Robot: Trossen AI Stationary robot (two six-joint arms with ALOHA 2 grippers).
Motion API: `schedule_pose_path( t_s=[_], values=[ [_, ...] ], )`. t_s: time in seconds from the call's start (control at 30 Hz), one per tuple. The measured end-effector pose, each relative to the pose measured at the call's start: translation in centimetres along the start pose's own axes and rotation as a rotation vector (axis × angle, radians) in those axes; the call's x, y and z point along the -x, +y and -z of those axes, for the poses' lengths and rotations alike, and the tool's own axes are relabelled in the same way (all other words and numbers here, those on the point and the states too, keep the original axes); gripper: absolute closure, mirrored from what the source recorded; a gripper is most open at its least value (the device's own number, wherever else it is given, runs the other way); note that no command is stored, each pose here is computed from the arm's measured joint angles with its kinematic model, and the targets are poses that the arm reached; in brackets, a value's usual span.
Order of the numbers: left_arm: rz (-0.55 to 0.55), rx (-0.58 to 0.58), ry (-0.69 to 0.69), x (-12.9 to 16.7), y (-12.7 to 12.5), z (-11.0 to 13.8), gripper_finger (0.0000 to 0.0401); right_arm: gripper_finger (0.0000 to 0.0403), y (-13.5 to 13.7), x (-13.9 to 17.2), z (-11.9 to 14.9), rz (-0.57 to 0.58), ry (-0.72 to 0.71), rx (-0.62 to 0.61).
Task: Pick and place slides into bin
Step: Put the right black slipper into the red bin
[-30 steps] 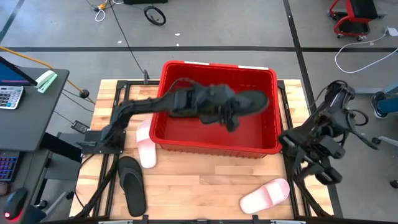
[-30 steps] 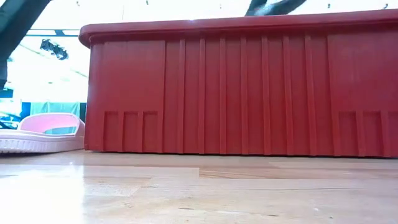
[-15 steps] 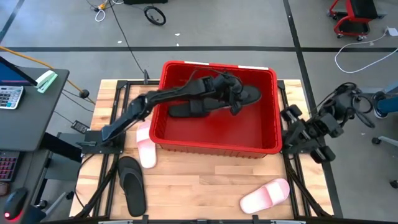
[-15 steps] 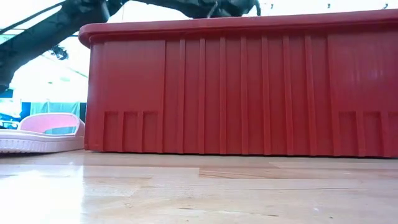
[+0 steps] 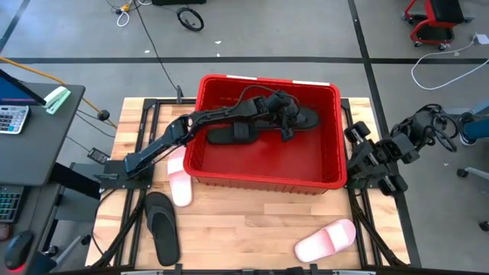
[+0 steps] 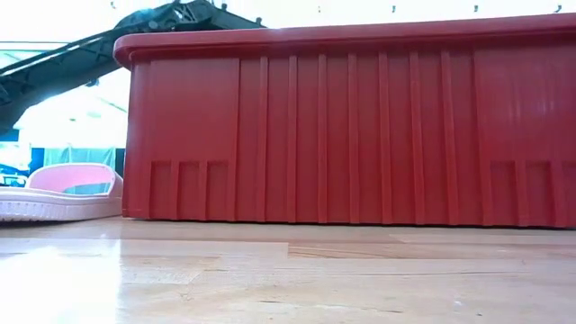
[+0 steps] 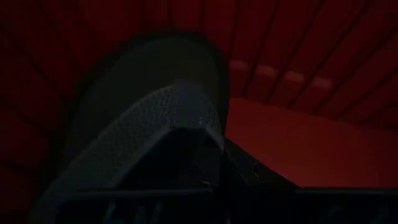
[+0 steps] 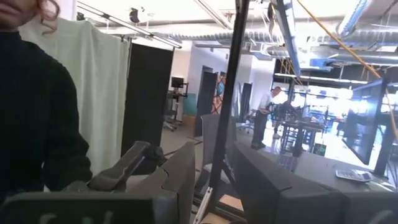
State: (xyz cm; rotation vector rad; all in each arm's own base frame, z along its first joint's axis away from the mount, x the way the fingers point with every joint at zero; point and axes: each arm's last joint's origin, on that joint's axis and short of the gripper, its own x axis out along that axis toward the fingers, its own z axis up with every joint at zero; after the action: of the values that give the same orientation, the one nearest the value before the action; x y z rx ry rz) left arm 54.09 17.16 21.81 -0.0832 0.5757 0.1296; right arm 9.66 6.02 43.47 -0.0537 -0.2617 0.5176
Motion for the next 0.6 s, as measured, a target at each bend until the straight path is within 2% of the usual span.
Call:
schedule_pose_path(
  t_s=[0.2,0.37,0.47,0.6],
  values=[
    [0.095,-0.017,-0.076,-1.6,1.0,0.8,0.0396,0.0289,-0.1,-0.3,0.2,0.011,0.011,0.003],
    [0.1,-0.09,-0.109,-3.2,1.0,1.9,0.0396,0.0289,-0.2,-0.9,0.5,0.023,0.03,0.006],
    [0.1,-0.083,-0.094,-4.2,1.5,3.1,0.0386,0.0289,-0.3,-1.3,0.8,0.029,0.043,0.006],
    [0.09,0.005,-0.054,-5.0,2.3,4.4,0.0364,0.0289,-0.3,-1.8,1.1,0.028,0.062,0.001]
  ],
)
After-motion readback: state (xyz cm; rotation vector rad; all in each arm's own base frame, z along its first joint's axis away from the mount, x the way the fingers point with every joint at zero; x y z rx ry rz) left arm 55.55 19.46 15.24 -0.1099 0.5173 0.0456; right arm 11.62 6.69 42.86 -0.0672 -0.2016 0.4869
